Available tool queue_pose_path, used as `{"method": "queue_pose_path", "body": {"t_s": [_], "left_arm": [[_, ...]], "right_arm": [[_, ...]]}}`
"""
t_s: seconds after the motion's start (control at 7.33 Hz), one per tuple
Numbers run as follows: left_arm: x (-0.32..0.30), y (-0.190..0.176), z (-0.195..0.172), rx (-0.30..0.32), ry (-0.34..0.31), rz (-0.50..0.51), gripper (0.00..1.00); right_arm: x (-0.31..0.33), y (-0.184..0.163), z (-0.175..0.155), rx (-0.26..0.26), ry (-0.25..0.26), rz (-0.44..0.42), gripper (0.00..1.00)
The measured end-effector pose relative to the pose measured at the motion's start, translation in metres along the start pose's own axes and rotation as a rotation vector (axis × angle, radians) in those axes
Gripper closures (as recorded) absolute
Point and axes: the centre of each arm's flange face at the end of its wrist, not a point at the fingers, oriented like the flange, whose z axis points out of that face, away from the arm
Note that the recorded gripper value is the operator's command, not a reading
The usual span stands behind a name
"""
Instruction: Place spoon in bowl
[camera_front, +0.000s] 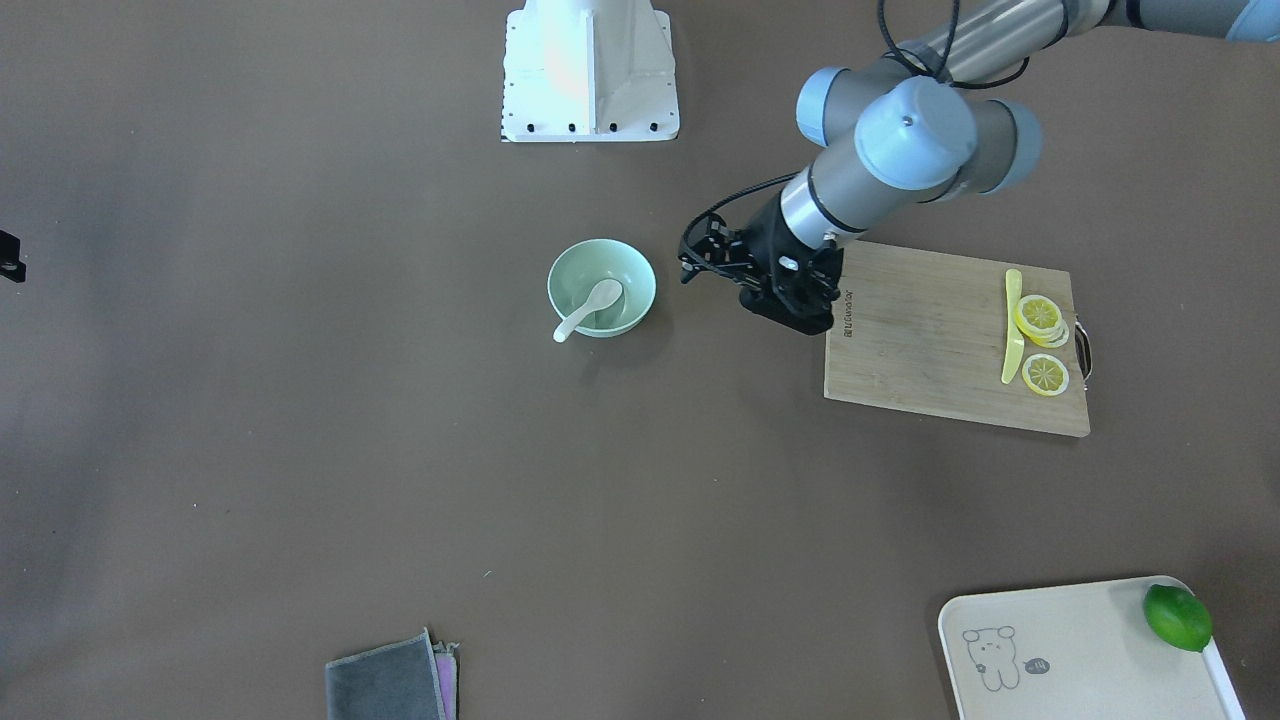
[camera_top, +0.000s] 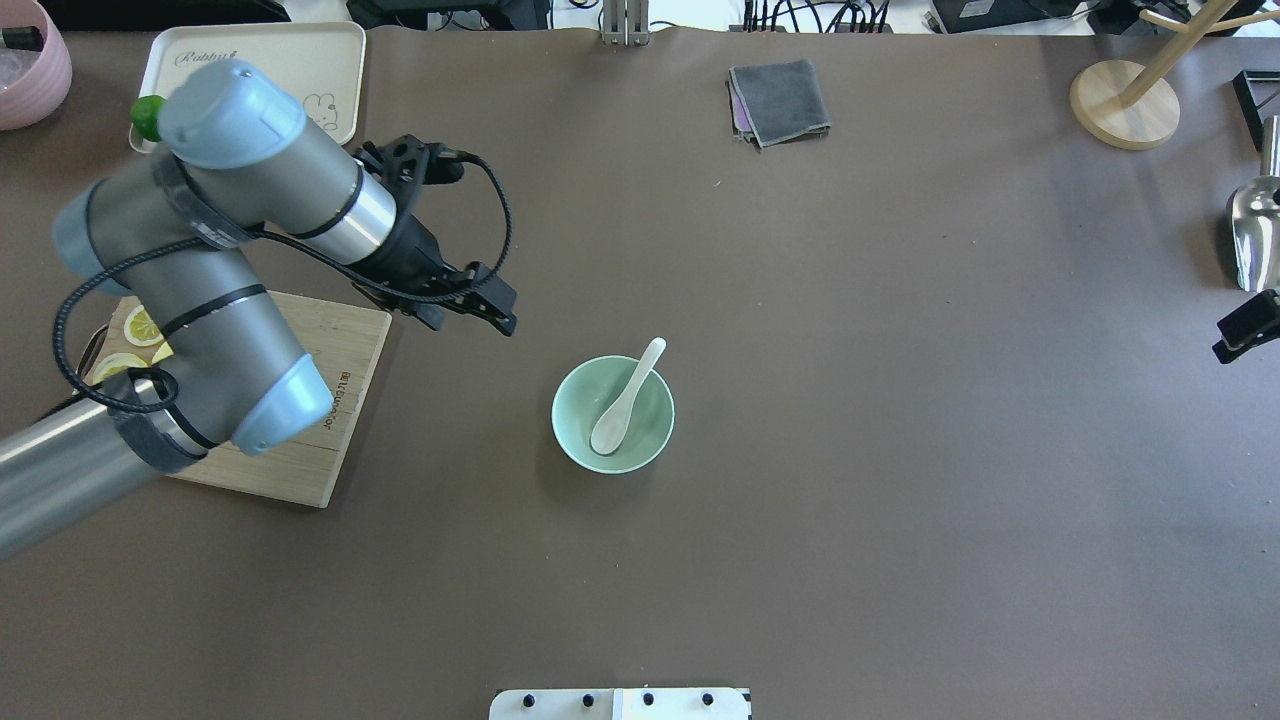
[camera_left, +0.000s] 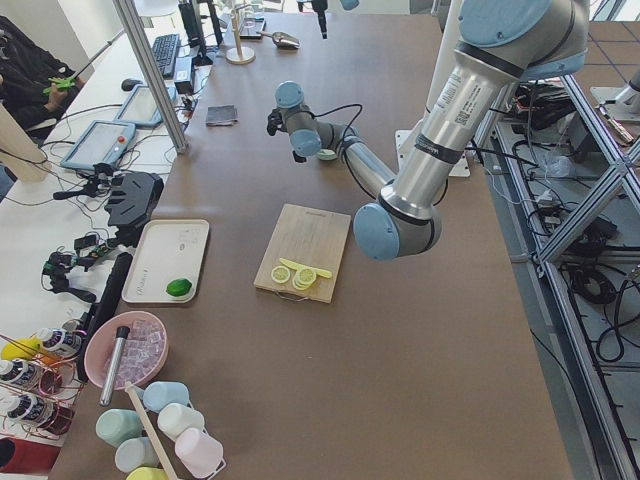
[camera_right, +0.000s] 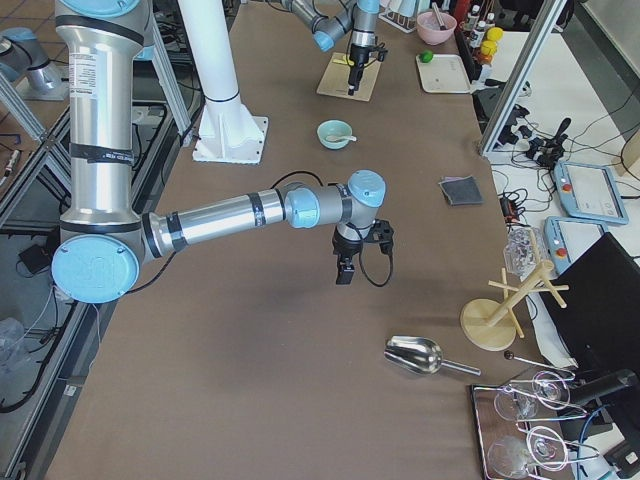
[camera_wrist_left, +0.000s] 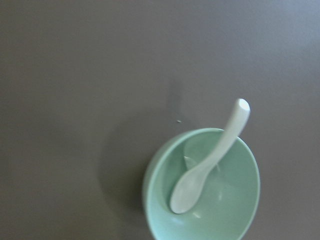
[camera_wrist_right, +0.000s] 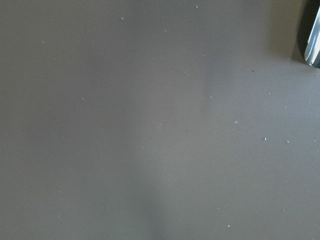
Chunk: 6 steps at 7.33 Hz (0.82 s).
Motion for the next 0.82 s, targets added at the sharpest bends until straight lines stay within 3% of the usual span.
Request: {"method": "queue_pose_path", "body": {"t_s": [0.27,0.41,0.82], "left_arm": [[-0.113,-0.011,-0.063,0.048,-0.1,0.117,0.02],[-0.184,0.0,-0.1,0.044,-0.174,0.16,0.02],[-0.378,0.089,-0.193,0.019,-0.378,0.082,0.02]], "right_arm": [[0.013,0.005,-0.001,-0.006,-0.021,0.011,0.0],[0.02,0.01,0.0,-0.012,-0.024,0.011,0.0],[0.051,0.029,0.014,-0.042,-0.01,-0.059,0.0]]}}
